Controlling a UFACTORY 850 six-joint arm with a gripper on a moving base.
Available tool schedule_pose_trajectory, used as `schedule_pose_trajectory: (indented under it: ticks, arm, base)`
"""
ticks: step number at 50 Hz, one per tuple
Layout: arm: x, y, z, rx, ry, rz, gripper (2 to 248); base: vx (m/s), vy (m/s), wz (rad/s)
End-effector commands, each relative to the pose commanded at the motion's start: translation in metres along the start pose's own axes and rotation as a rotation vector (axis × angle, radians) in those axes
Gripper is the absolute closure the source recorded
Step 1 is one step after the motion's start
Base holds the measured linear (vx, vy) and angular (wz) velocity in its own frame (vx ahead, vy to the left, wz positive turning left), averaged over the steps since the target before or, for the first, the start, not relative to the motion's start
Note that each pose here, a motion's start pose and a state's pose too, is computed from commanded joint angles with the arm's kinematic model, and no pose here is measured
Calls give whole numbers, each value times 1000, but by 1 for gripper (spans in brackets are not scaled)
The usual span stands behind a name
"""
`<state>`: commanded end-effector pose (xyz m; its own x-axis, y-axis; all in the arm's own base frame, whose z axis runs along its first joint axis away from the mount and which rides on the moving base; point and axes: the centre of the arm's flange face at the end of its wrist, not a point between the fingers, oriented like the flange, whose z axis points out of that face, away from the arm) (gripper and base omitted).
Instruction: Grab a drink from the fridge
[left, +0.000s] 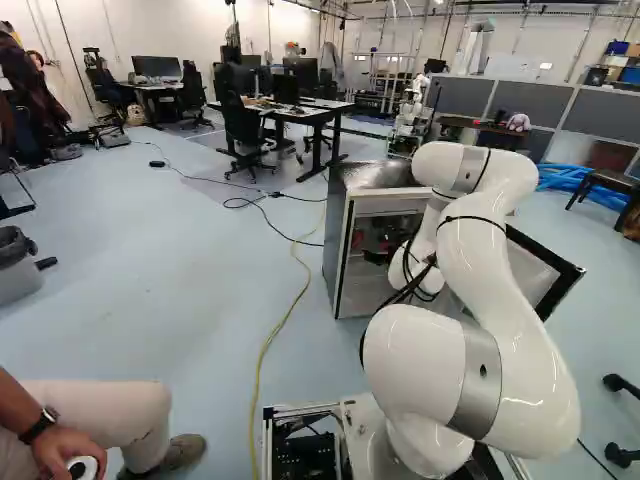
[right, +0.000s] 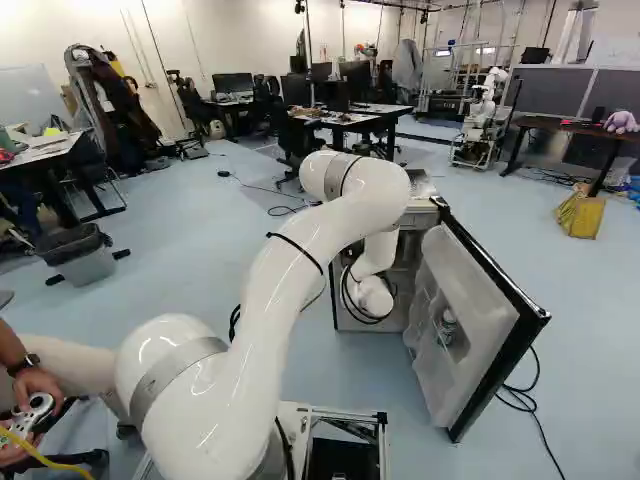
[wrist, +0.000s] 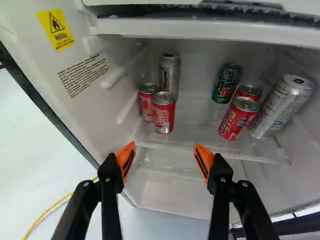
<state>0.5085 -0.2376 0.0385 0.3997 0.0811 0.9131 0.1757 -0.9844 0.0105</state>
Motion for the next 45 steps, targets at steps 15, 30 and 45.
schedule_pose_trajectory:
  ticks: [15, 30, 45]
  arm:
    - [4, -3, 17, 16, 15, -22, 77]
    - [8, -5, 35, 30, 34, -45, 77]
    - [12, -6, 54, 41, 55, -68, 77]
  base:
    - [0, 0, 0]
    - [0, 0, 0]
    - [0, 0, 0]
